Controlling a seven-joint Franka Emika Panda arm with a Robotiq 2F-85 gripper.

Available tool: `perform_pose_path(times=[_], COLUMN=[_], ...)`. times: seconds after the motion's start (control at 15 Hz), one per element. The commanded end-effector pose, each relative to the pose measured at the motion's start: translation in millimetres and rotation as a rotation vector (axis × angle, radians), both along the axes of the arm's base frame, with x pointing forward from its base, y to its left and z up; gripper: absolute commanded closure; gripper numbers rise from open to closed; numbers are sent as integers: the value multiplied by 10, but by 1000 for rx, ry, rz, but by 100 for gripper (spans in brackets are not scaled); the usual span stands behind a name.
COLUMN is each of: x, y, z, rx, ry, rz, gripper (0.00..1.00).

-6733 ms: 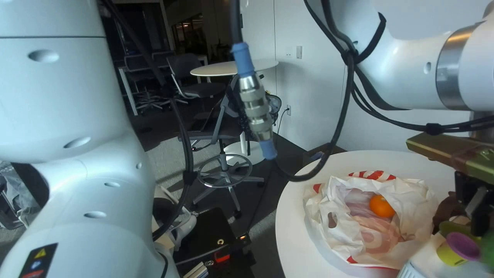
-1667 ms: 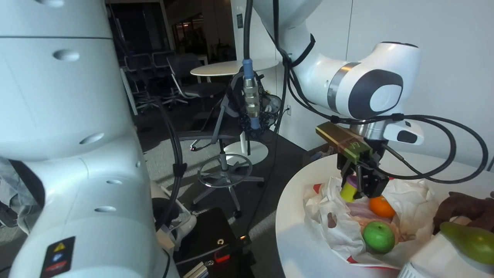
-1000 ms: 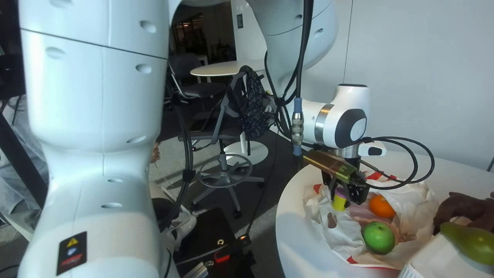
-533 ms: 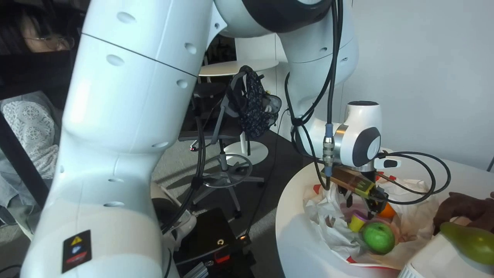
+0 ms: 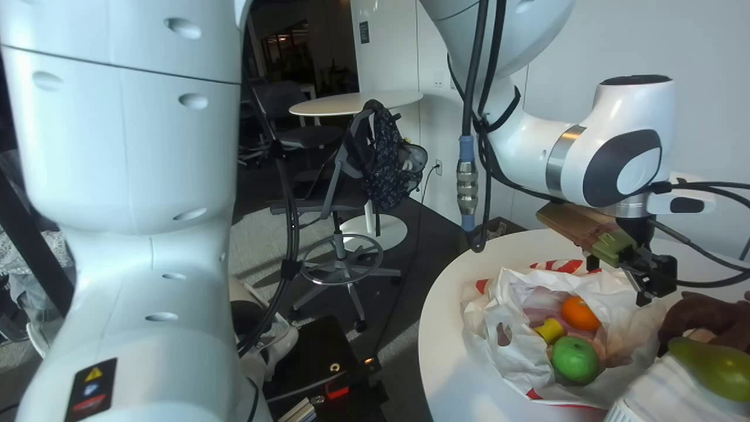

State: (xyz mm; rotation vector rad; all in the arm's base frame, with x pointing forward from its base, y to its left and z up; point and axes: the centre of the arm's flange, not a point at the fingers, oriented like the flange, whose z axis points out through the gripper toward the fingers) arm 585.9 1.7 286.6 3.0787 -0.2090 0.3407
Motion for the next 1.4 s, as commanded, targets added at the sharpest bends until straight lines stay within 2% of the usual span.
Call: perform_pose_path(times=[0.0,0.07,0.2,0.33,0.6,1.0,1.13,1.33], x=[-127,-3,-51,-77,63,276,269,219], y=[-503,-381,-585,-579,-622,-705,-739,-778], z=[624,328,526,557,262,139,180,190], rx=[18,1,1,4,16,-46,-77,-115], ry=[-61,-48,-58,-59,-65,-109,-98,-17], rz=[-150,-83,-124,-131,-354,-670,-774,-893], gripper=[0,0,0,0,0,0,0,0])
